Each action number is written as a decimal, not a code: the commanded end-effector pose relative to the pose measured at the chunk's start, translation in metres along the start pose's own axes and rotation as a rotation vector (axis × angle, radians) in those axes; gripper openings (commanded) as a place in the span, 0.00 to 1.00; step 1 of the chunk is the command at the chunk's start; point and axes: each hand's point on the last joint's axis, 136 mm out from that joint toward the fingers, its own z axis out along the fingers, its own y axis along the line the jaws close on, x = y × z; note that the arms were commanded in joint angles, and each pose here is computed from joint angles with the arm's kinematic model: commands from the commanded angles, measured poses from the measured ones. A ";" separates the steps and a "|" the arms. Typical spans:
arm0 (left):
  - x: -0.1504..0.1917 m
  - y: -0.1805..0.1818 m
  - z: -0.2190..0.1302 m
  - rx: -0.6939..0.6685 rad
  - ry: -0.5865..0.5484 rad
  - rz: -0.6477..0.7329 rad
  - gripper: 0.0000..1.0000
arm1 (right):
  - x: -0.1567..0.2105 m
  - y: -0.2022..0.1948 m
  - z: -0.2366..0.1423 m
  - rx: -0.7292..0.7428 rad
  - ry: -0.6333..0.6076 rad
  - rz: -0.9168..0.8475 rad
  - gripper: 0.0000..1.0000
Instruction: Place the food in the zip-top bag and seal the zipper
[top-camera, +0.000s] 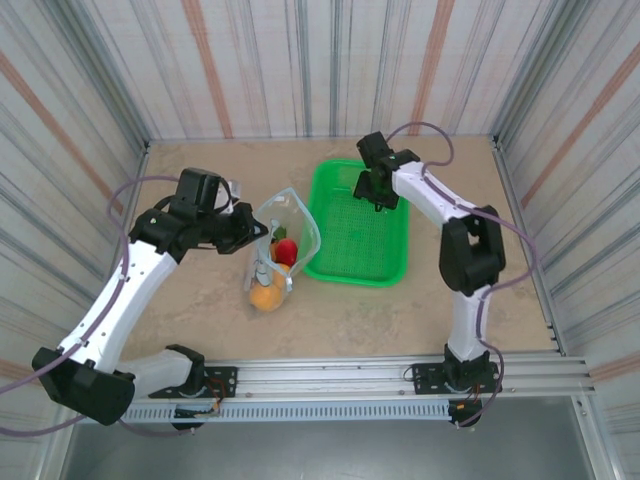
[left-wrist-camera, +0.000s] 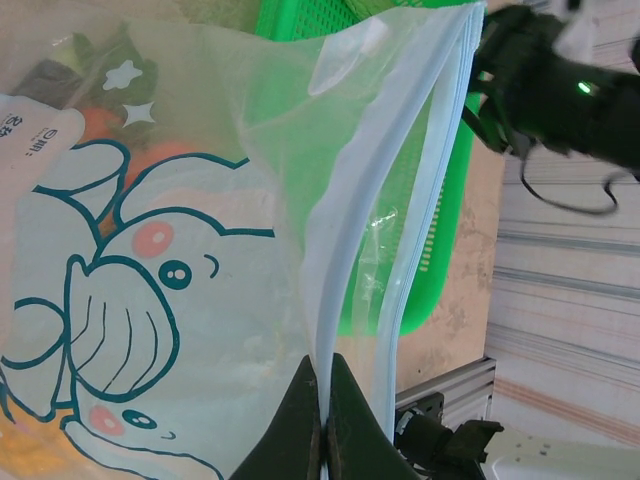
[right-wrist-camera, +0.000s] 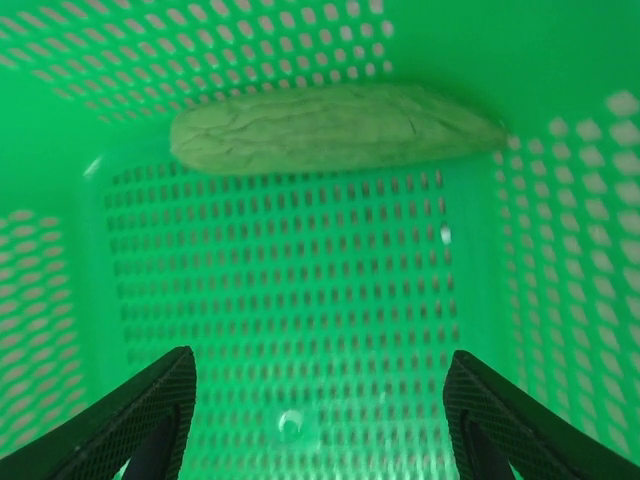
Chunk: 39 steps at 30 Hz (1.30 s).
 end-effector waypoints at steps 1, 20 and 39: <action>0.009 0.001 0.003 0.004 0.042 0.010 0.00 | -0.023 0.011 0.007 0.057 -0.023 -0.302 0.70; 0.016 0.013 0.010 -0.069 0.092 0.061 0.00 | -0.050 0.026 0.078 -0.026 -0.038 -0.482 0.82; 0.015 0.012 0.008 -0.059 0.073 0.072 0.00 | 0.004 0.035 0.086 -0.039 0.090 -0.516 0.62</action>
